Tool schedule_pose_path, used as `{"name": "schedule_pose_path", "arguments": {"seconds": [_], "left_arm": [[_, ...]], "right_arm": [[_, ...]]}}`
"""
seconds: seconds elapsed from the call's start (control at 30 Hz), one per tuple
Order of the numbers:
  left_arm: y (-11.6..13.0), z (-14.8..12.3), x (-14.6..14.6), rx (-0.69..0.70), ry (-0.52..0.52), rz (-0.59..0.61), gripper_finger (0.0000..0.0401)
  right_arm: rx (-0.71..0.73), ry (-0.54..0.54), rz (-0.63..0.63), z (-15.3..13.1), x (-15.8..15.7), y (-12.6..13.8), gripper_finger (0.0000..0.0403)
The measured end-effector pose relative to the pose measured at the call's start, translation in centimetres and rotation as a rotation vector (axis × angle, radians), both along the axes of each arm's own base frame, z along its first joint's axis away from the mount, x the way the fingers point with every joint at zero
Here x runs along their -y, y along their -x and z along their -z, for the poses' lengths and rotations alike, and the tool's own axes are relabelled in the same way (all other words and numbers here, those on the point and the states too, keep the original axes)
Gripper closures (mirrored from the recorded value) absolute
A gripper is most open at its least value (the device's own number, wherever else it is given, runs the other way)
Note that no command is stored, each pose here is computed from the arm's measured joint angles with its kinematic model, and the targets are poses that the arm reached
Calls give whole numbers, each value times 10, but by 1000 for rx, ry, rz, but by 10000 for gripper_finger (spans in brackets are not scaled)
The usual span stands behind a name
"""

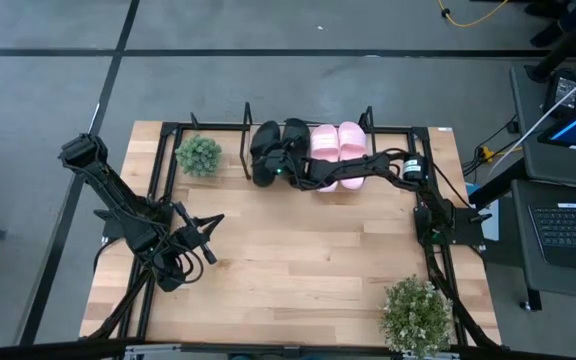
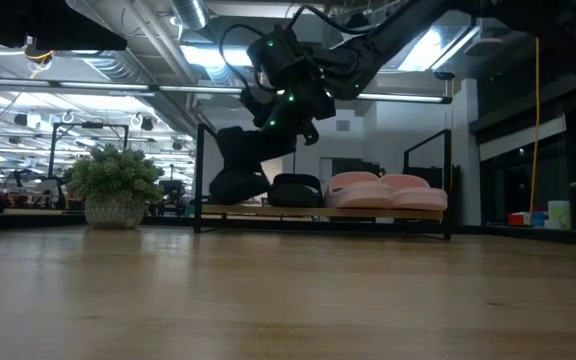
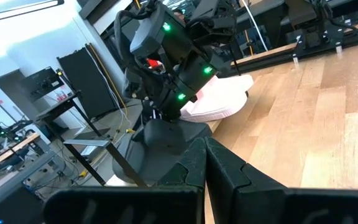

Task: Pick and place slides into the shelf
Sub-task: Put the black slides on the shelf, then return to Home Position

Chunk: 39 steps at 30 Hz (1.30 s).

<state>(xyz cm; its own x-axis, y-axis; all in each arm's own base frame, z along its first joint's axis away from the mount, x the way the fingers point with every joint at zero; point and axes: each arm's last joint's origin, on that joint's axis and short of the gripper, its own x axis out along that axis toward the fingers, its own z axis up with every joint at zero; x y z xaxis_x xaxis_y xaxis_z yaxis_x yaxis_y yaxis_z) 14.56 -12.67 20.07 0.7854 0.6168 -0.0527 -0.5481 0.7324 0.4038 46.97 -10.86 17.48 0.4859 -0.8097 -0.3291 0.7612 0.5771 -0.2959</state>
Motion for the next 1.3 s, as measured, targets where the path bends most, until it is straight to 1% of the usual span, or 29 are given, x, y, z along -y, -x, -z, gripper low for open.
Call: {"name": "schedule_pose_path", "arguments": {"seconds": [0.07,0.3,0.5,0.57,0.67,0.77,0.87,1.03,1.1,1.17,1.3], "left_arm": [[0,0,0,0,0,0,400],[0,0,0,0,0,0,400],[0,0,0,0,1,0,400],[0,0,0,0,0,0,399],[0,0,0,0,0,0,400],[0,0,0,0,0,0,400],[0,0,0,-1,-1,0,399],[0,1,0,-21,4,13,400],[0,1,0,-28,2,16,400],[0,1,0,-28,2,16,400],[3,1,0,-34,-4,27,401]], "right_arm": [[-28,17,-18,0,-3,-1,274],[-55,36,-29,0,-2,-1,274],[-20,56,-28,-4,1,-2,274],[-17,83,-39,-7,1,-3,274],[-57,144,-71,-13,-1,-6,274],[-71,186,-111,-28,-11,-14,277],[-147,206,-167,-42,-24,-21,301],[-336,172,-233,-60,-48,-25,388],[-385,141,-246,-64,-57,-23,394],[-402,119,-255,-71,-66,-23,397],[-464,113,-288,-84,-79,-21,399]]}}
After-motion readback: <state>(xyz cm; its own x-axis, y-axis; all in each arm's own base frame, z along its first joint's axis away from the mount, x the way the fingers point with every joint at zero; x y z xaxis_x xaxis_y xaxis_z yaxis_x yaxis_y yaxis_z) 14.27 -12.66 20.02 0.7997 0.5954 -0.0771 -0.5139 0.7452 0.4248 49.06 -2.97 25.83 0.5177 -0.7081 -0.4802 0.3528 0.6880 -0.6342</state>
